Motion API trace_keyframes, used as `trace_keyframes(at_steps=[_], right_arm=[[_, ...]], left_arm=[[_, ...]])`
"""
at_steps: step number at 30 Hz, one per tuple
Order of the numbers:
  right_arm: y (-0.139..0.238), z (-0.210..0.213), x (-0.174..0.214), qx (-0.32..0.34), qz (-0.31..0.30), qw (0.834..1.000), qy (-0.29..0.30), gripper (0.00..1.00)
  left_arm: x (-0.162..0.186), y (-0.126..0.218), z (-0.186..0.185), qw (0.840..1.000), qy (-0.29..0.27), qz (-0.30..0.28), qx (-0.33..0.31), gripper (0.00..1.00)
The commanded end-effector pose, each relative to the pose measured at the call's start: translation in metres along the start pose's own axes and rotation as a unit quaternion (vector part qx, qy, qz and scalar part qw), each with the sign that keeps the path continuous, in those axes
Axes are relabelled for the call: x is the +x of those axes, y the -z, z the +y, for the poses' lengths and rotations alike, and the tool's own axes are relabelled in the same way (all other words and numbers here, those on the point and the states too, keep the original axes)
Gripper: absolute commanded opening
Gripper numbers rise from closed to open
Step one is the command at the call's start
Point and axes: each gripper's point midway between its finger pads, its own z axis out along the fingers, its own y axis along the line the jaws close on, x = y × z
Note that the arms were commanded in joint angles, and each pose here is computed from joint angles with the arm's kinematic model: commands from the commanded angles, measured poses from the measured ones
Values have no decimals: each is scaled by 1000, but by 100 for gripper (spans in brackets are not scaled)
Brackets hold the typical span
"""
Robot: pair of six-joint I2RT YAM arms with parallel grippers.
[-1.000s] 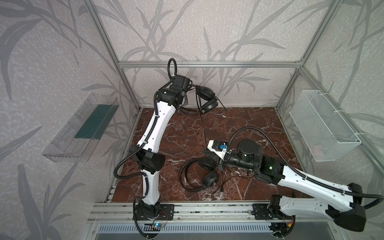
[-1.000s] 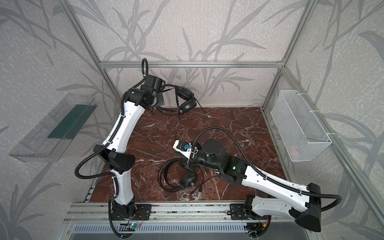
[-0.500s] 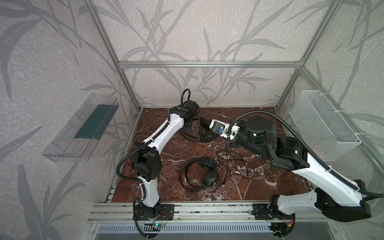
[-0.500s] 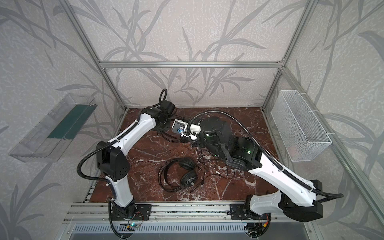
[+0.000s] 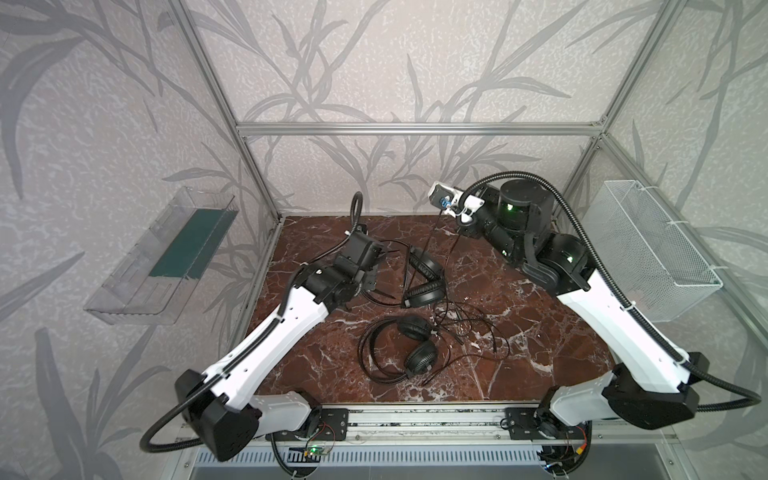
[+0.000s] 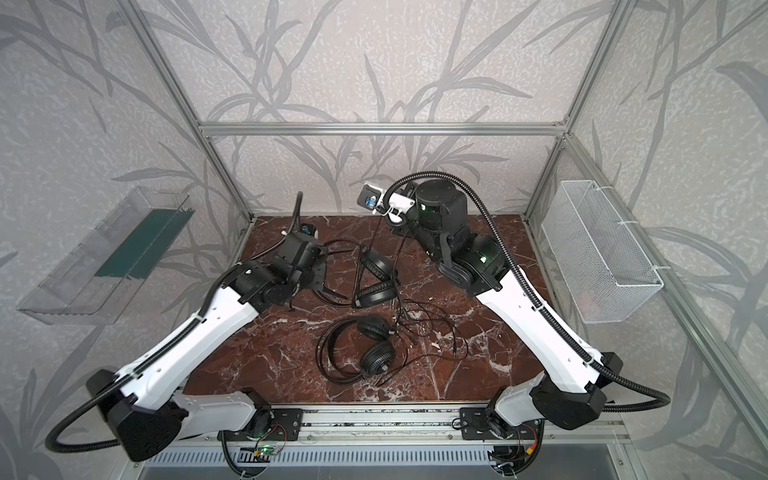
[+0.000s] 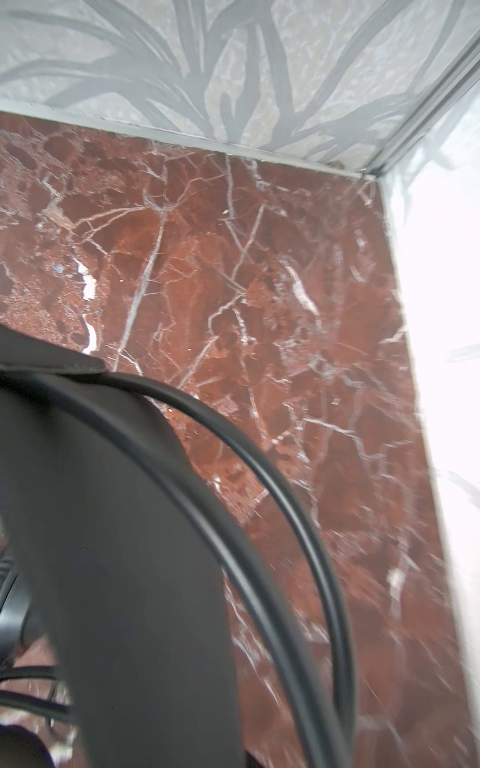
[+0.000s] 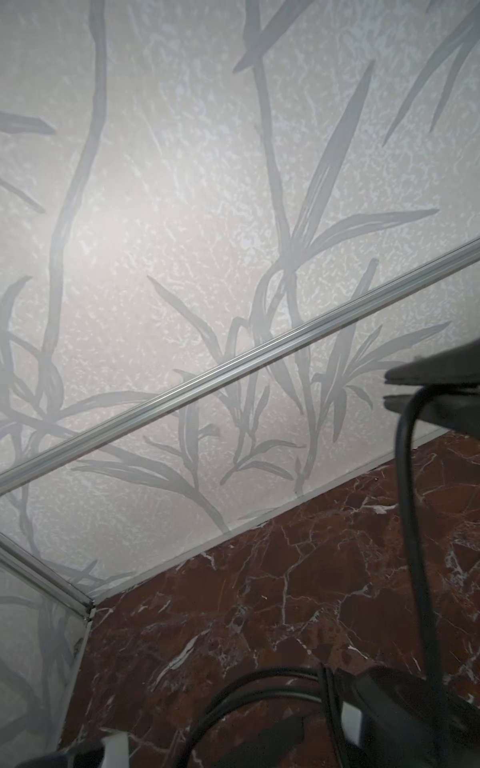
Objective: Wrap the headphones
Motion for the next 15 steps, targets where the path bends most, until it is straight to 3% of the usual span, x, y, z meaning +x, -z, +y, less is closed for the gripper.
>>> trace_keyframes(at_steps=[1, 5, 9, 15], right_arm=[[3, -50, -32, 67, -77, 993, -54, 3], [-25, -52, -28, 65, -87, 991, -75, 6], [-49, -46, -25, 36, -109, 986, -122, 15], [-105, -23, 7, -8, -83, 982, -168, 25]], left_arm=[[19, 18, 2, 999, -35, 8, 30, 0], [37, 40, 10, 998, -49, 13, 45, 0], [56, 51, 2, 994, -61, 37, 86, 0], [59, 77, -2, 990, -70, 34, 118, 0]])
